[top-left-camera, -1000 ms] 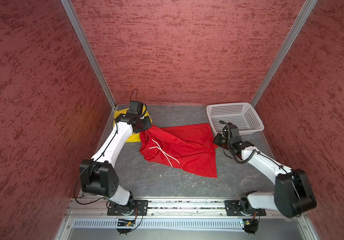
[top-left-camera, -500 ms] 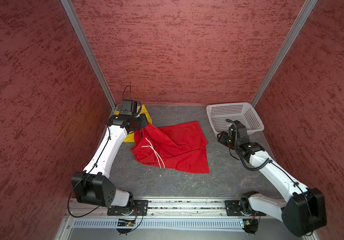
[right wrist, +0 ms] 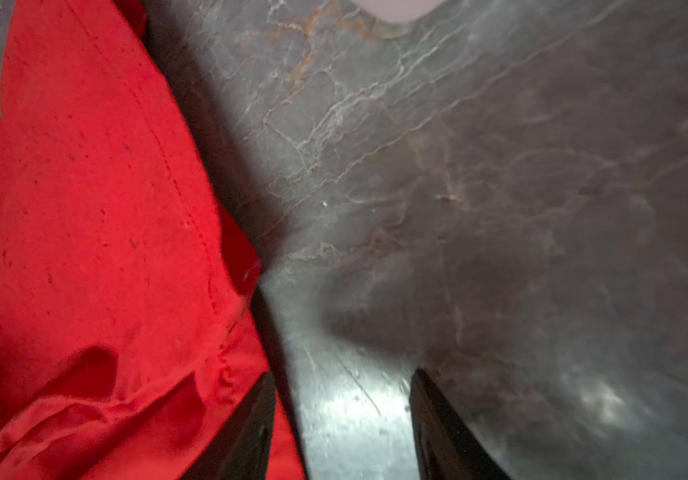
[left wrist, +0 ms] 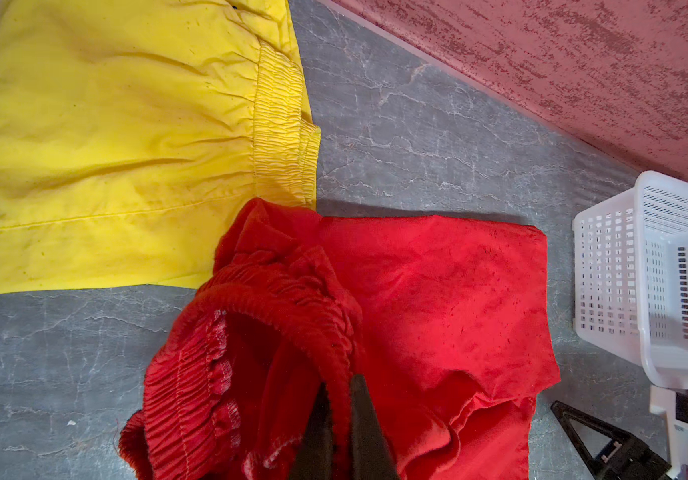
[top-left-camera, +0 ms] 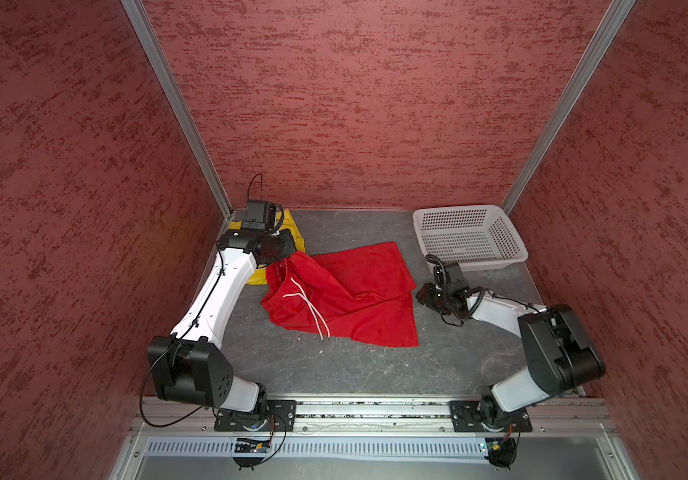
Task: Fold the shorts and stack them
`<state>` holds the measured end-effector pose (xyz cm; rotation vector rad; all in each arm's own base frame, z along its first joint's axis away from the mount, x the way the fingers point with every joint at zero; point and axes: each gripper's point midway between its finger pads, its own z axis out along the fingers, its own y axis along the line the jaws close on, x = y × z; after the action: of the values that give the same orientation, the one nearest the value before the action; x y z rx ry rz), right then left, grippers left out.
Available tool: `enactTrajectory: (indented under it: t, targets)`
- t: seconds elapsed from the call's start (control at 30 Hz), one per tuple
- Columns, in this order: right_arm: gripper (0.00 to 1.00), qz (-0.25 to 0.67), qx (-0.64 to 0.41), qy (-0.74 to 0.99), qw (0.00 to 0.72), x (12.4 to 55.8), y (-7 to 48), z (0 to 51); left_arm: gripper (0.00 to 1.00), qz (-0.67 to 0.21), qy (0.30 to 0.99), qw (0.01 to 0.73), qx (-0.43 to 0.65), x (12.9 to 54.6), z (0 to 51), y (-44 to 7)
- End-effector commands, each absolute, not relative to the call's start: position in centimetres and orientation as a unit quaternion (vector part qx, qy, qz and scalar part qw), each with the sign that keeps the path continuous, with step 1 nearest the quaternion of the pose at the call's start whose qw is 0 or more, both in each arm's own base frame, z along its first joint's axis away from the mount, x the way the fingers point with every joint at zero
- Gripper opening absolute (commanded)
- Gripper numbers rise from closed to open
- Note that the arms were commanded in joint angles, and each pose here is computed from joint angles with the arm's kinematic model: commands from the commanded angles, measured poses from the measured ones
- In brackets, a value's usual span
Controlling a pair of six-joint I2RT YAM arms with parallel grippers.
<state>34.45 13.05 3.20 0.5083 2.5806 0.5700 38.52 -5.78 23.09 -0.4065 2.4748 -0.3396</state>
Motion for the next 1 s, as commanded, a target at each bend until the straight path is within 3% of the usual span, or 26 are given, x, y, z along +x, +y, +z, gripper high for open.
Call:
enactTrajectory:
  t: [0.0, 0.3, 0.37, 0.5, 0.6, 0.8, 0.97]
  targets:
    - [0.54, 0.248, 0.179, 0.918, 0.253, 37.4, 14.9, 4.4, 0.0, -0.124, 0.934, 0.294, -0.162, 38.7, 22.5, -5.4]
    - [0.51, 0.249, 0.179, 0.918, 0.25, 39.2, 15.5, 2.8, 0.0, -0.123, 0.936, 0.286, -0.162, 39.0, 21.8, -5.3]
    - [0.41, 0.254, 0.176, 0.919, 0.246, 39.5, 15.8, 2.6, 0.0, -0.122, 0.937, 0.283, -0.163, 39.1, 21.5, -5.3]
    - [0.08, 0.264, 0.174, 0.916, 0.248, 39.5, 16.1, 3.3, 0.0, -0.124, 0.937, 0.283, -0.164, 39.2, 21.6, -5.3]
    - [0.0, 0.265, 0.17, 0.914, 0.255, 39.4, 16.0, 4.7, 0.0, -0.126, 0.935, 0.288, -0.165, 39.2, 22.0, -5.2]
    - [0.0, 0.28, 0.163, 0.895, 0.306, 39.7, 15.2, 12.1, 0.0, -0.149, 0.925, 0.306, -0.167, 38.8, 24.3, -5.0]
    - [0.0, 0.275, 0.153, 0.859, 0.405, 39.6, 12.7, 23.5, 0.0, -0.18, 0.909, 0.336, -0.167, 37.8, 28.0, -5.1]
